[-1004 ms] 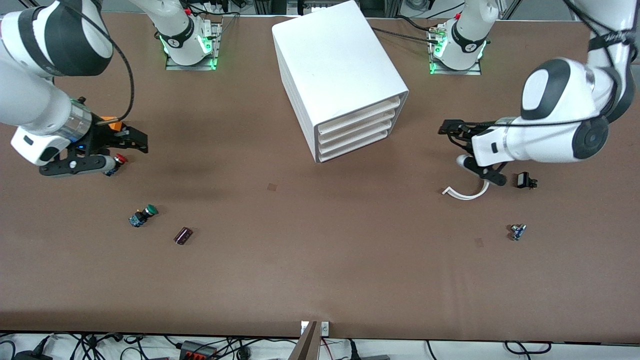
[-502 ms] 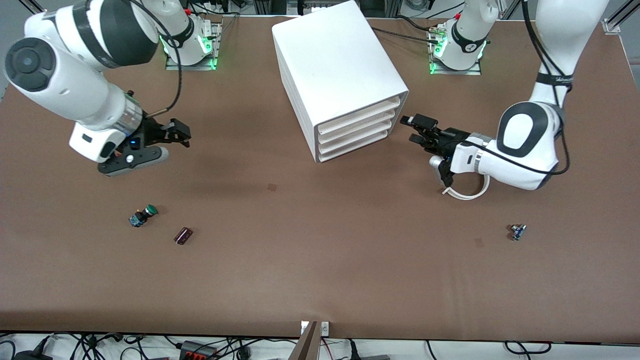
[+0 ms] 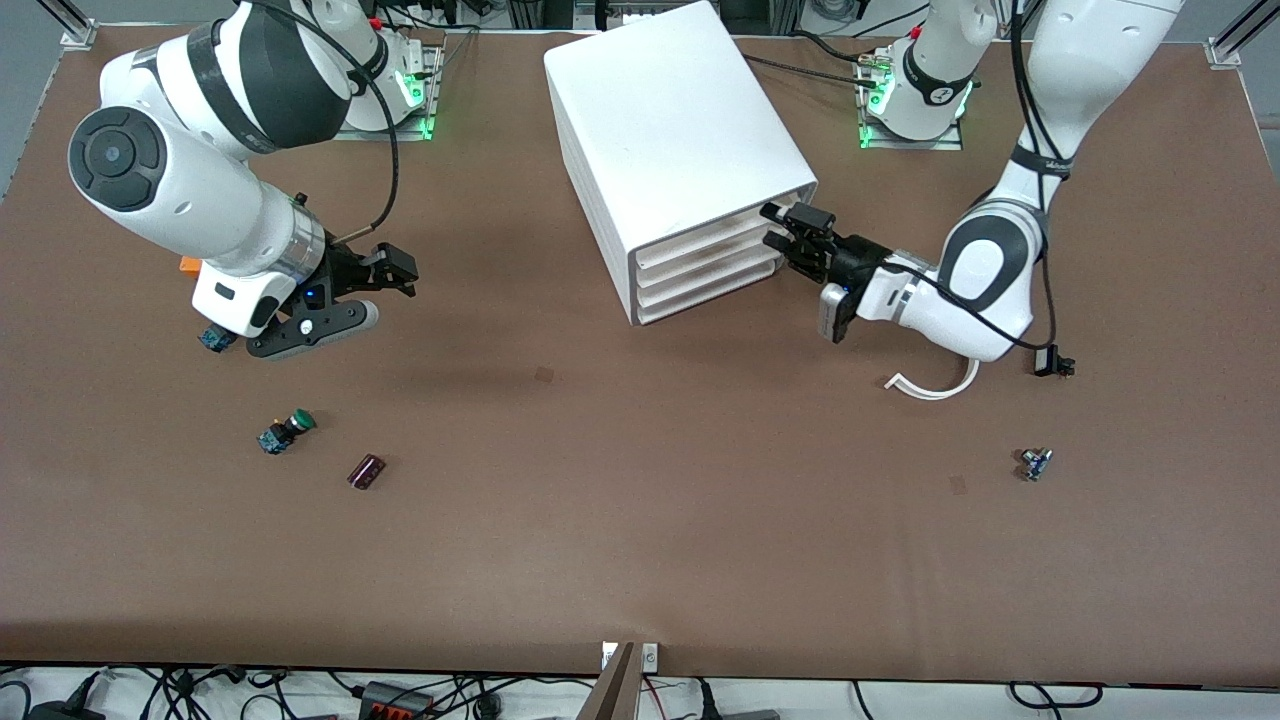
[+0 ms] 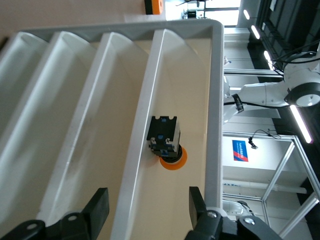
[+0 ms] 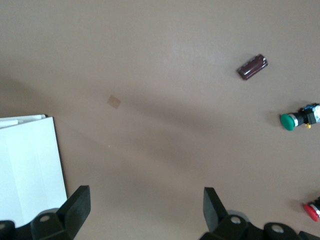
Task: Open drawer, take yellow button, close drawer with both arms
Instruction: 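Pull the cabinet drawer open with the left gripper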
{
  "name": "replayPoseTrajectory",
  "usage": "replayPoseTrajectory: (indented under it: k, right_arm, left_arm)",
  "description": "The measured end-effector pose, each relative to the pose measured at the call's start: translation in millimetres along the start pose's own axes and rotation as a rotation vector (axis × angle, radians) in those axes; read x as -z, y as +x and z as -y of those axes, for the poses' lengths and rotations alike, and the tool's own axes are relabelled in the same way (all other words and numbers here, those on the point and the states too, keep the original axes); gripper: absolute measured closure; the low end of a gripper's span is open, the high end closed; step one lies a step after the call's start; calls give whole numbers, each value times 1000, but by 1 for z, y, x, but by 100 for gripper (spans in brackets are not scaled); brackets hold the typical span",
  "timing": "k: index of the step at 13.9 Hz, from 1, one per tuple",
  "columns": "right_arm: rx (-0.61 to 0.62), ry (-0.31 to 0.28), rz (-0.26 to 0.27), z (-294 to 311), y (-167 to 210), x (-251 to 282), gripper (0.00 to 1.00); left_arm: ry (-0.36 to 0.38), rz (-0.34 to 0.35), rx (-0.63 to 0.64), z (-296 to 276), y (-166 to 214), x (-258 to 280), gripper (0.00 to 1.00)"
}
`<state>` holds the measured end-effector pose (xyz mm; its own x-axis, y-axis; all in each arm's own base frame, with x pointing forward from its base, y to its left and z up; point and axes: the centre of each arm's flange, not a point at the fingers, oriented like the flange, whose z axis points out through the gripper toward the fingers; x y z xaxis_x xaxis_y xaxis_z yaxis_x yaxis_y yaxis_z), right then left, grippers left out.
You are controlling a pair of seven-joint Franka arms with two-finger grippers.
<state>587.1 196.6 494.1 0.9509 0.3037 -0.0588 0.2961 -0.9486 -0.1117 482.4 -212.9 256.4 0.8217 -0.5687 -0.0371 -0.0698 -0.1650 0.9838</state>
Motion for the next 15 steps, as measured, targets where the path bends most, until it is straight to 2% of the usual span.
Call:
replayPoseTrajectory:
  k: [3, 4, 6, 9, 12, 15]
  right_arm:
    - [6, -1, -27, 3, 8, 11, 0]
    - [6, -1, -28, 3, 9, 10, 0]
    - [3, 0, -22, 1, 11, 7, 0]
    - [1, -1, -17, 1, 13, 3, 0]
    - [2, 0, -19, 1, 13, 4, 0]
    - [0, 21, -22, 5, 14, 4, 0]
  left_arm:
    - [-20, 0, -8, 13, -5, -7, 30]
    - [-26, 2, -6, 16, -7, -9, 37]
    - [-32, 6, -4, 20, -9, -13, 61]
    - [-39, 9, -1, 23, -9, -15, 90]
    - [-39, 1, -6, 23, -8, -11, 90]
    - [-14, -33, -8, 21, -1, 15, 90]
